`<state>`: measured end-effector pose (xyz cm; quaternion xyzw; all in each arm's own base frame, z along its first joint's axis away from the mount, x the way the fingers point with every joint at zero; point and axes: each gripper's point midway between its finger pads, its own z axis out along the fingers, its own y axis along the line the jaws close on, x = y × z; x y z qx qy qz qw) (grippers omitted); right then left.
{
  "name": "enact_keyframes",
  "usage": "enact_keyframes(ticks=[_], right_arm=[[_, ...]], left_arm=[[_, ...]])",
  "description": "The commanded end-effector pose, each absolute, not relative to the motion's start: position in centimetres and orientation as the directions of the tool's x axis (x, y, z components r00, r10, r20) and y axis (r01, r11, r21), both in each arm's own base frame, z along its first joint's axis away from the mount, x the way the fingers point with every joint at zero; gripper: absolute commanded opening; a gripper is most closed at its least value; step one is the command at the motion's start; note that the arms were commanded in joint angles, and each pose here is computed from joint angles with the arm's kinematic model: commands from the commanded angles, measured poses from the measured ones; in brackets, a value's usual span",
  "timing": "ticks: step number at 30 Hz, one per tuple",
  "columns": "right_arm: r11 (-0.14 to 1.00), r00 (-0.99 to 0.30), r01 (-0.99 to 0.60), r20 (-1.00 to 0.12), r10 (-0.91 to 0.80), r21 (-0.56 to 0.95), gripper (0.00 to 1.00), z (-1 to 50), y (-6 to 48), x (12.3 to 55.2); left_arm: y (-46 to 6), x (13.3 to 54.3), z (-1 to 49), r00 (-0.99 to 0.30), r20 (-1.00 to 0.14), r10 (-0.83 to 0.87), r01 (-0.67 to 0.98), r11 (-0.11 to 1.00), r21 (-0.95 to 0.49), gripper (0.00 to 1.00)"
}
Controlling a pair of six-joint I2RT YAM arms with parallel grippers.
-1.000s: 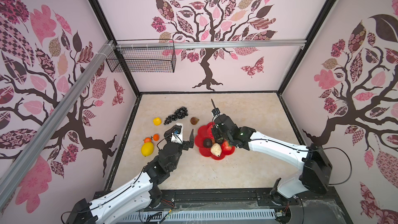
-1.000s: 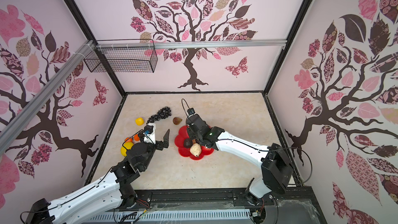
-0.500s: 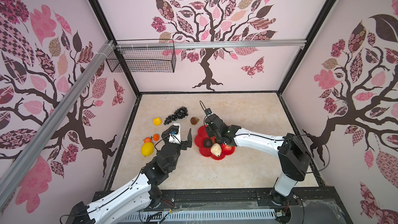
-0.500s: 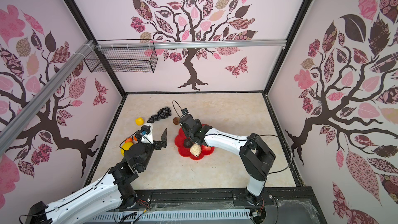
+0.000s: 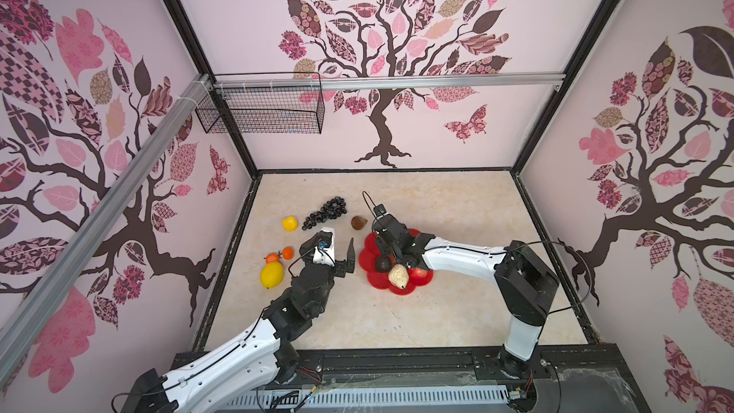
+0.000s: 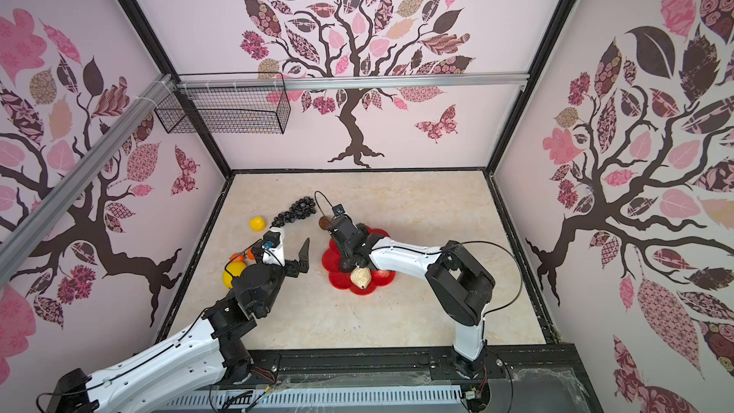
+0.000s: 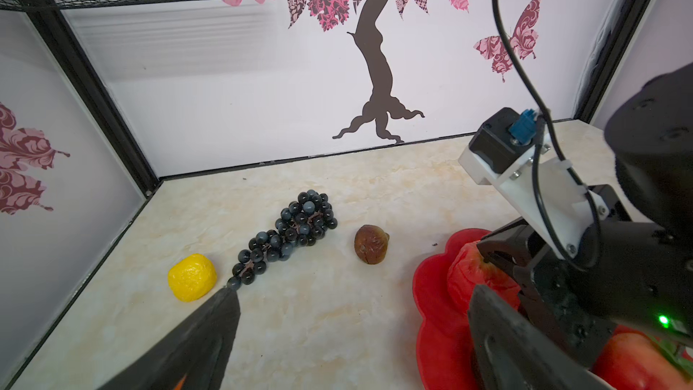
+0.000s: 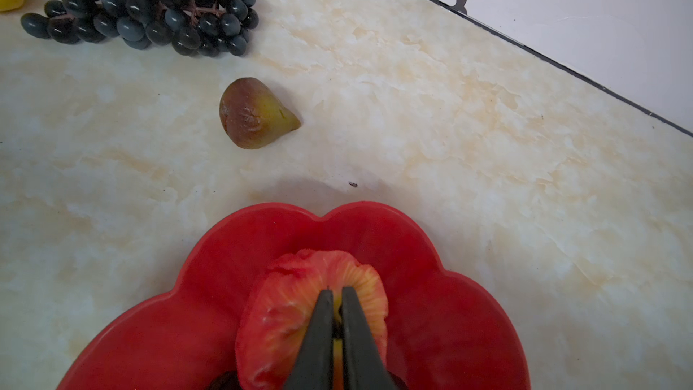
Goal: Arrange fruit in a fruit bowl
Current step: Place the fruit in the fruit bowl.
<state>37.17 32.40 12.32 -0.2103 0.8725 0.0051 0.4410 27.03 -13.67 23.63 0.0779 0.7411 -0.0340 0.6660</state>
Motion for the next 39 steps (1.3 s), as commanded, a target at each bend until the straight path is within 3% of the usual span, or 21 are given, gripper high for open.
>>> enact_keyframes(ticks=[1, 23, 32, 39], right_arm=[[0.914, -0.533, -0.352, -0.759, -0.374, -0.203, 0.10, 10.9, 32.2, 37.7], [0.913, -0.576, -0.362, -0.725, -0.376, -0.187, 0.13, 9.5, 30.8, 36.0], [0.914, -0.576, -0.366, -0.730, -0.369, -0.173, 0.22, 9.8, 30.7, 35.7], [0.920, -0.576, -0.360, -0.739, -0.349, -0.154, 0.35, 10.8, 30.7, 35.6]], left_arm=[[-13.5, 26.9, 22.9, -0.107, -0.991, 0.079, 0.164, 0.985, 0.061, 0.98], [-13.5, 26.9, 22.9, -0.106, -0.991, 0.085, 0.161, 0.985, 0.067, 0.98], [-13.4, 27.0, 22.7, -0.110, -0.990, 0.092, 0.156, 0.985, 0.074, 0.98], [-13.2, 27.0, 22.7, -0.109, -0.990, 0.087, 0.139, 0.988, 0.071, 0.98]])
